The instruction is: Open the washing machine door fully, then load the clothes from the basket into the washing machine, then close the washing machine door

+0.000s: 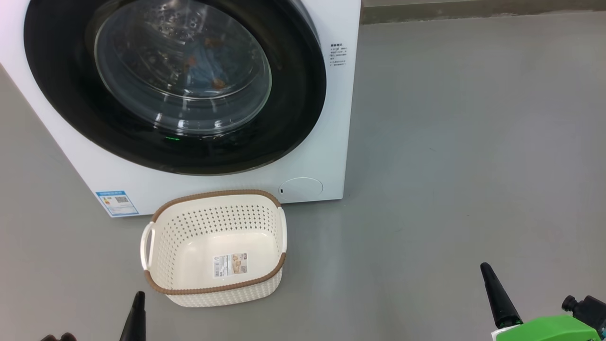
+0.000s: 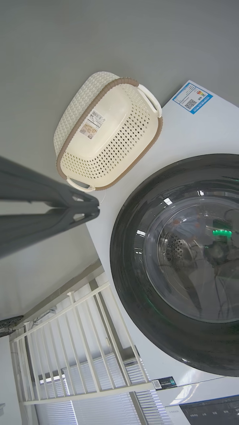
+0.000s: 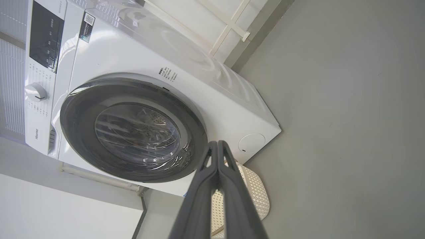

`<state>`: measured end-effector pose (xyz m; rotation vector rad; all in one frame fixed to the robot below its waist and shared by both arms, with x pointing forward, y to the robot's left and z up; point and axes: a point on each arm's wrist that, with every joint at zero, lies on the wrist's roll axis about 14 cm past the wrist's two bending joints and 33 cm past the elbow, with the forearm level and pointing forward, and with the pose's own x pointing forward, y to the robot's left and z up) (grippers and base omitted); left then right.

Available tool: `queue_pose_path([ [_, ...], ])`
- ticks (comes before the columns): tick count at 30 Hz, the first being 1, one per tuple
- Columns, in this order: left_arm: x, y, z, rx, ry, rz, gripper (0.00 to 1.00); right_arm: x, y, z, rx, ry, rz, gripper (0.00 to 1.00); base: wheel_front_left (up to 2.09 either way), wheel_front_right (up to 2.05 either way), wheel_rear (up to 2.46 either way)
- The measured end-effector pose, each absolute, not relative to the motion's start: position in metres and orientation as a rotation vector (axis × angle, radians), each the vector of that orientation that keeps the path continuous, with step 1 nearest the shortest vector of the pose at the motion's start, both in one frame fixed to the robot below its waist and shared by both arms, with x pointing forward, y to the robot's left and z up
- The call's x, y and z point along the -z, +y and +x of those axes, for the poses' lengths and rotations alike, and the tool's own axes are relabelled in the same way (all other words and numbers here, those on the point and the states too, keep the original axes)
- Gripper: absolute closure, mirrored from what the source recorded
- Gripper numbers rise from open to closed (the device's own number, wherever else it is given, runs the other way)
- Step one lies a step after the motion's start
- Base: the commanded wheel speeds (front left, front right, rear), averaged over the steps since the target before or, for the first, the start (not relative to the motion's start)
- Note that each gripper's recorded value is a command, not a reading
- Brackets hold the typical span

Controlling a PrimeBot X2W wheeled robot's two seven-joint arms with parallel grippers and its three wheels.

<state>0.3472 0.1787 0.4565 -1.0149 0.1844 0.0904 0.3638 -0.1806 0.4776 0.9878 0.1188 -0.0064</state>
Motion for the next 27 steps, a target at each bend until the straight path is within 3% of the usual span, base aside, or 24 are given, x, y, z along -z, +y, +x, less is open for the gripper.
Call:
queue_pose_path([
  [27, -0.467, 0.183, 0.363, -0.081, 0.150, -1.320, 1.00, -0.481, -0.193, 0.372, 0.046, 0.081, 1.310, 1.00, 0.00, 0.00, 0.00],
])
